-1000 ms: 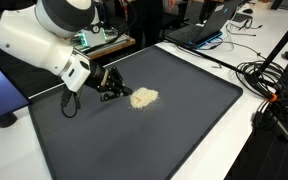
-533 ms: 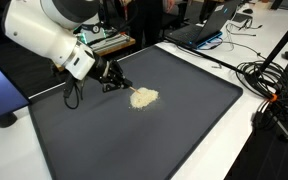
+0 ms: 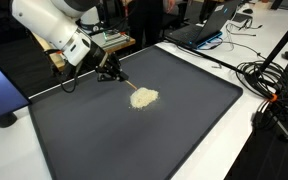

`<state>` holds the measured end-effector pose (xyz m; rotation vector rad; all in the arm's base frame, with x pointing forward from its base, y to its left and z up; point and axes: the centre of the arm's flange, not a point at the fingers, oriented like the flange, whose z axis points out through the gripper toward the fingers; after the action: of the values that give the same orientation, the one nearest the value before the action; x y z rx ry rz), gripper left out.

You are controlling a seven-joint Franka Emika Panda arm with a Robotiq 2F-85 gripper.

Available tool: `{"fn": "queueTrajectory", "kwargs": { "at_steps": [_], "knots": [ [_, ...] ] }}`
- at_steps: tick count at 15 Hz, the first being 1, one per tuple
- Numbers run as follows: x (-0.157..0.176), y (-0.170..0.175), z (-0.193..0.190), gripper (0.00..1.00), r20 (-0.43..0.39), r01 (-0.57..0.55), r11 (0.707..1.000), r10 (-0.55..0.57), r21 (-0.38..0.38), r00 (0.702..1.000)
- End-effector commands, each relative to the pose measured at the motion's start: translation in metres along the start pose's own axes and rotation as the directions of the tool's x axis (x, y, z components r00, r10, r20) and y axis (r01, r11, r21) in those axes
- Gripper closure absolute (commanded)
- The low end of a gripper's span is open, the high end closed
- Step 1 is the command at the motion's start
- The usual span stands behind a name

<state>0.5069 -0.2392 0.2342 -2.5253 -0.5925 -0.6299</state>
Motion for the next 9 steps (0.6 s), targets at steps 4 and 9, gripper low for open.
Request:
{"fn": "queueTrajectory", "kwargs": {
  "at_steps": [4, 9],
  "knots": [
    [-0.001, -0.067, -0.012, 0.97, 0.006, -0.201, 0.964, 0.206, -0.176, 0.979],
    [0.015, -0.105, -0.010, 0.97, -0.002, -0.299, 0.914, 0.310, -0.274, 0.951]
  ]
}}
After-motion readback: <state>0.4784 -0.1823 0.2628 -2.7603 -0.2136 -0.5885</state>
